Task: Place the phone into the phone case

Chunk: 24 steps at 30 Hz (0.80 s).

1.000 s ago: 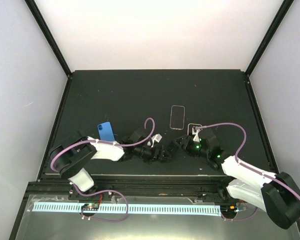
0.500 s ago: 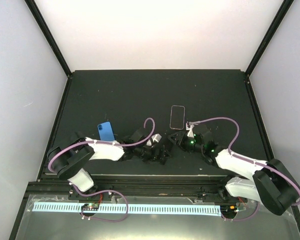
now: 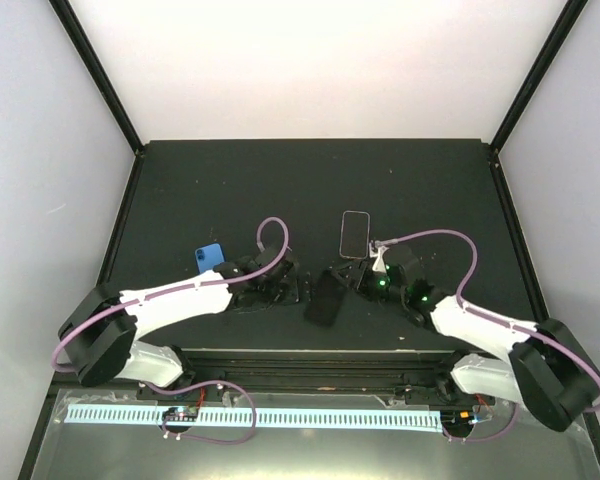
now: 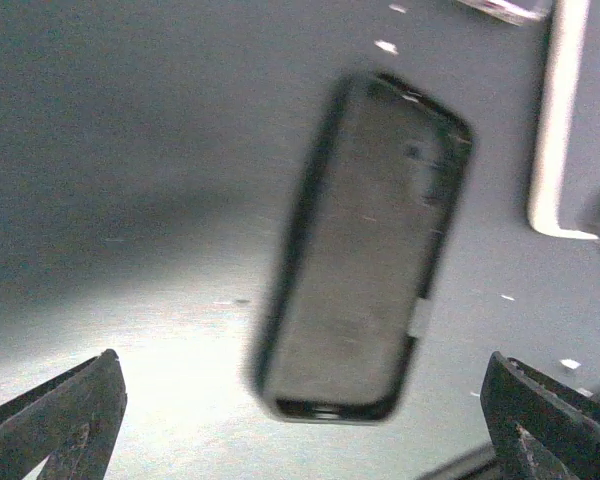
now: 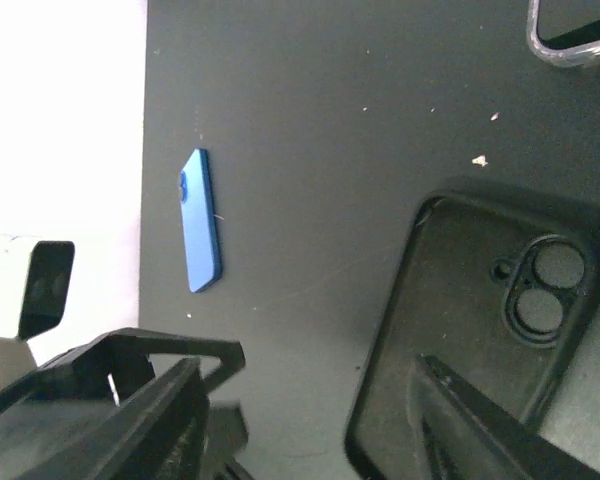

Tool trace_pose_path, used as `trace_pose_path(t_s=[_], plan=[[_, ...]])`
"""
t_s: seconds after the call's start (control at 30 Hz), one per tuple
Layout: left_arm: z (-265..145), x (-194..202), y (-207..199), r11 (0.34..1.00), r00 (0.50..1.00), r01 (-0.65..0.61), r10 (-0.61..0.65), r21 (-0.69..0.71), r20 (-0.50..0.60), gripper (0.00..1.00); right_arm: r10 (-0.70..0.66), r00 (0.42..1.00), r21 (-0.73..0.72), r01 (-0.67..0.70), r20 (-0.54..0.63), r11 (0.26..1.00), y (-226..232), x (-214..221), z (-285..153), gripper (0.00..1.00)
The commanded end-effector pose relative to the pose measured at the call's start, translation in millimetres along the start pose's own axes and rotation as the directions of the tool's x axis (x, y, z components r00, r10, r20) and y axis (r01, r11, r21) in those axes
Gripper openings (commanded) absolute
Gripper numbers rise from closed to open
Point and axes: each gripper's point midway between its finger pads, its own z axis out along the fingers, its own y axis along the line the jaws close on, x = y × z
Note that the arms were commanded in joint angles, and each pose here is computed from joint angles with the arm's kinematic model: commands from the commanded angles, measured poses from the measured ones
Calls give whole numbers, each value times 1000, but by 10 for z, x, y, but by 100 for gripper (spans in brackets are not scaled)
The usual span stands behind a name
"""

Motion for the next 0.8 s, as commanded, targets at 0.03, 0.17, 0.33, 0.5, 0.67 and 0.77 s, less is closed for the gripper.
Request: trace_pose_path(t_s=[0.03,0.17,0.33,0.5,0.67,0.77], plan=[[-369,-320,682,929,992,47,-2,-367,123,99,-80,995,12,79,64,997,100,-91,-184,63],[-577,-560,948,882,982,93,-4,-462,189,99,-109,991,15,109,82,994,92,-72,-293,79],[-798,-853,1333,847,969,168,-49,-505,241,99,-131,986,35,128,99,991,0,-24,-404,97],[-891,-1002,1688,807,968,199,-76,-556,238,99,-162,978,35,158,130,987,44,-57,-509,100],[-871,-1072,1985,776,969,224,-112,-590,220,98,-163,978,27,161,130,987,61,-51,-521,100],[-765,-1109,2023,800,975,205,-118,-564,186,97,-163,979,29,161,123,987,48,-42,-510,100]])
